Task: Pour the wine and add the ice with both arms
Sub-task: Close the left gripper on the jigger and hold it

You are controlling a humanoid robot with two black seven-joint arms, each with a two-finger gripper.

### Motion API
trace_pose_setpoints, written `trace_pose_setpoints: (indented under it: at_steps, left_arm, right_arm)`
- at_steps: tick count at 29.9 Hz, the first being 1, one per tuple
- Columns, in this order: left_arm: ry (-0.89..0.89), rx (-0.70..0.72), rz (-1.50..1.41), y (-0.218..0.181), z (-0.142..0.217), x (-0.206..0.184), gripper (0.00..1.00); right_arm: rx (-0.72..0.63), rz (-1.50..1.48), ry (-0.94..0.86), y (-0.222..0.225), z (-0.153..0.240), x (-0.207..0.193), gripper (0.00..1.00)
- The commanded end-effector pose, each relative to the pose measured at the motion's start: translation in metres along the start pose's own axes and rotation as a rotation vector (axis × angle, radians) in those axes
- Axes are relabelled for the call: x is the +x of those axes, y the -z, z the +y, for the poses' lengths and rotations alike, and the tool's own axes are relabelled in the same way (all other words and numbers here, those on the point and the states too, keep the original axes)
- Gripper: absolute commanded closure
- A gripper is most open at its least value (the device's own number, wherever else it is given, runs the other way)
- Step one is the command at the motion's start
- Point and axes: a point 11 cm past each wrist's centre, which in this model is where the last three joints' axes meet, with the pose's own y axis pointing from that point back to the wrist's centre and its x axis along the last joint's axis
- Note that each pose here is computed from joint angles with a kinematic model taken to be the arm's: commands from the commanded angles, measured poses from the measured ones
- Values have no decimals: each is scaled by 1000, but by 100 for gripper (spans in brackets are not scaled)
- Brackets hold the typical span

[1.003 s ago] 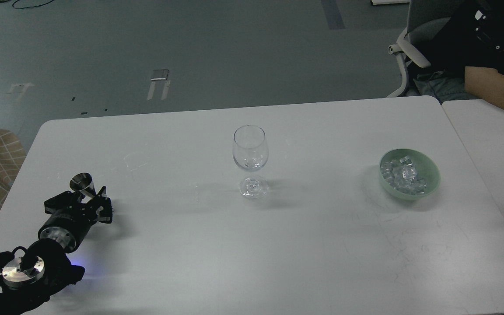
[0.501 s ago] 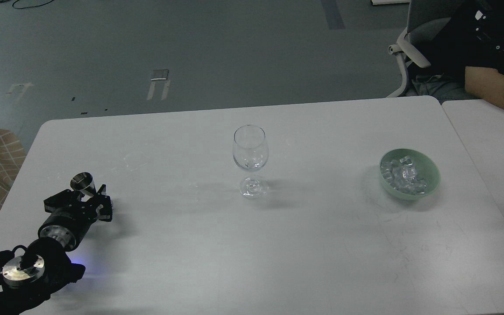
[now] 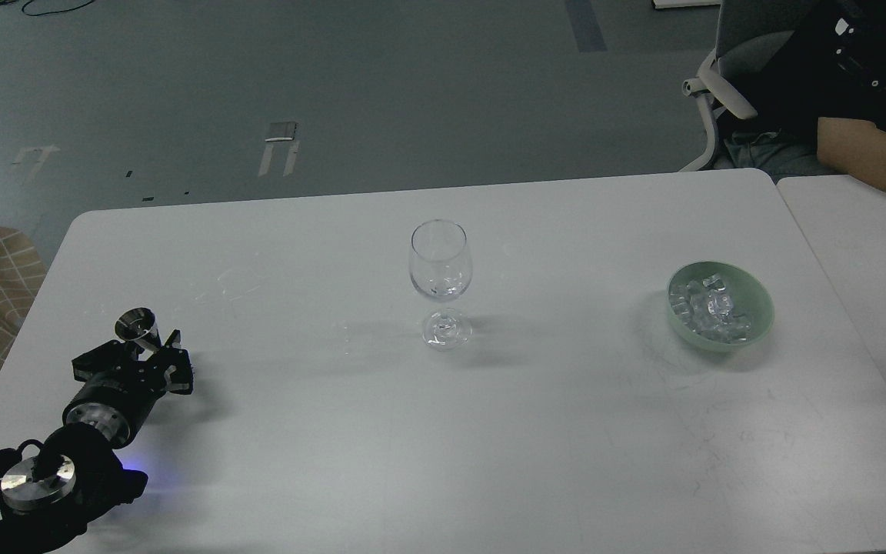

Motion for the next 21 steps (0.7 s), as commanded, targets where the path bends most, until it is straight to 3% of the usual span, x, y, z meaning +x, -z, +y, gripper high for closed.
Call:
trace_pose_setpoints:
  at_steps: [1,21]
  left_arm:
    - [1,0,-1,0,0,0,72]
    - [13,-3,5,0,-2,-4,72]
  right_arm:
    - [-1,2,0,0,0,0,0]
    - [0,0,-1,0,1,1,0]
